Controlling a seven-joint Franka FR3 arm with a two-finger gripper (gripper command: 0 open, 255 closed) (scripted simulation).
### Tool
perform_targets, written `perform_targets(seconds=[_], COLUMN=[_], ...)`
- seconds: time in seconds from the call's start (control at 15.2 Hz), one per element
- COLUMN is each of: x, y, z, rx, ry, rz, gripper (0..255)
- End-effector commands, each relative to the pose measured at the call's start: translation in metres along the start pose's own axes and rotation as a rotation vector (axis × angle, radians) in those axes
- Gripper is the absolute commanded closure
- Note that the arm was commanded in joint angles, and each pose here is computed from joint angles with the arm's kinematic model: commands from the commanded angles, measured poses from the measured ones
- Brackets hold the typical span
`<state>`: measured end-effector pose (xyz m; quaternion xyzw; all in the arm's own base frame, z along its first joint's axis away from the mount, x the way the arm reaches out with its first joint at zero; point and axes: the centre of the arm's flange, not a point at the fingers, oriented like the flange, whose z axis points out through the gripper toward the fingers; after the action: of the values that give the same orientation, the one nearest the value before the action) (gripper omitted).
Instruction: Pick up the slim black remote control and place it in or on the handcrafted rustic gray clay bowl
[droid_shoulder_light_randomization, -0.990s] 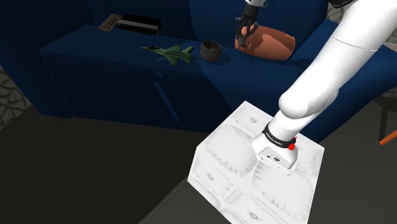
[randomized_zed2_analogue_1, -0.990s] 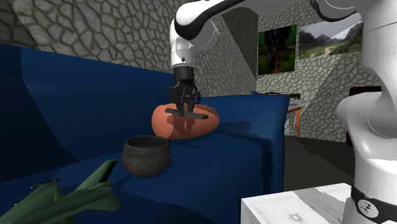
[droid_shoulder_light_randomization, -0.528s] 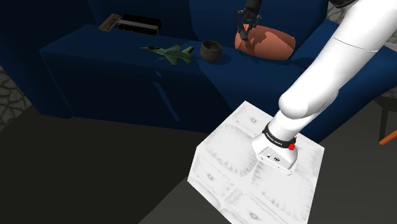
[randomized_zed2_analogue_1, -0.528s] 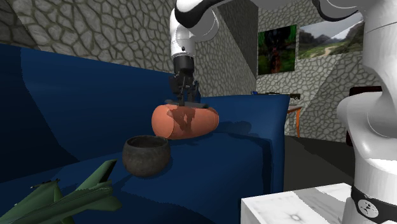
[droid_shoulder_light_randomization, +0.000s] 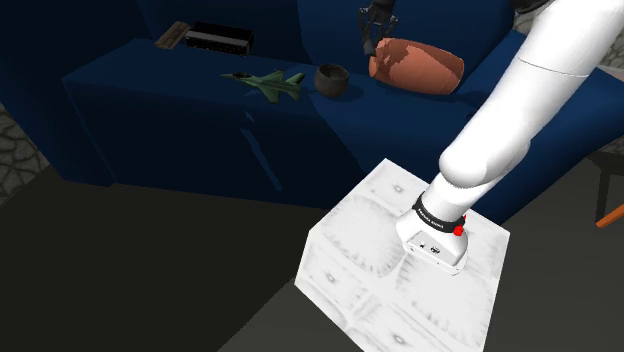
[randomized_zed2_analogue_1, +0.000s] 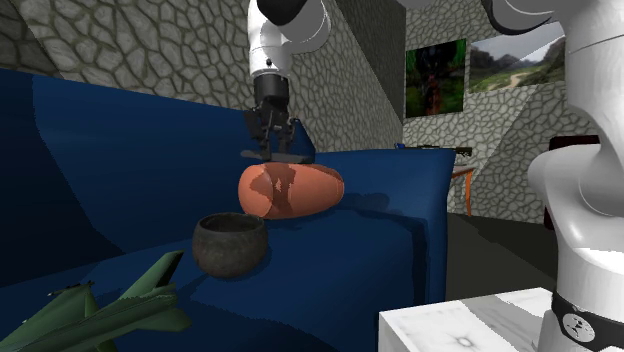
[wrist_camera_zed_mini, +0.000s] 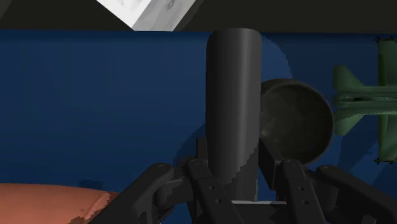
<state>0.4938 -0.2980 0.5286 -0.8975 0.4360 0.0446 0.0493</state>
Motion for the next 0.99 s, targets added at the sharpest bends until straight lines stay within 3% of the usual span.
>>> perform_targets(seconds=[0.0,0.4,0.92], x=[0.005,0.010,0.015], y=[-0.026,-0.102,-0.100], z=[0.004,0.014,0.056], rx=[0.001,0.001,0.001], ry=[0.000,0.000,0.000], rz=[0.001,0.001,0.001], gripper=[255,255,255])
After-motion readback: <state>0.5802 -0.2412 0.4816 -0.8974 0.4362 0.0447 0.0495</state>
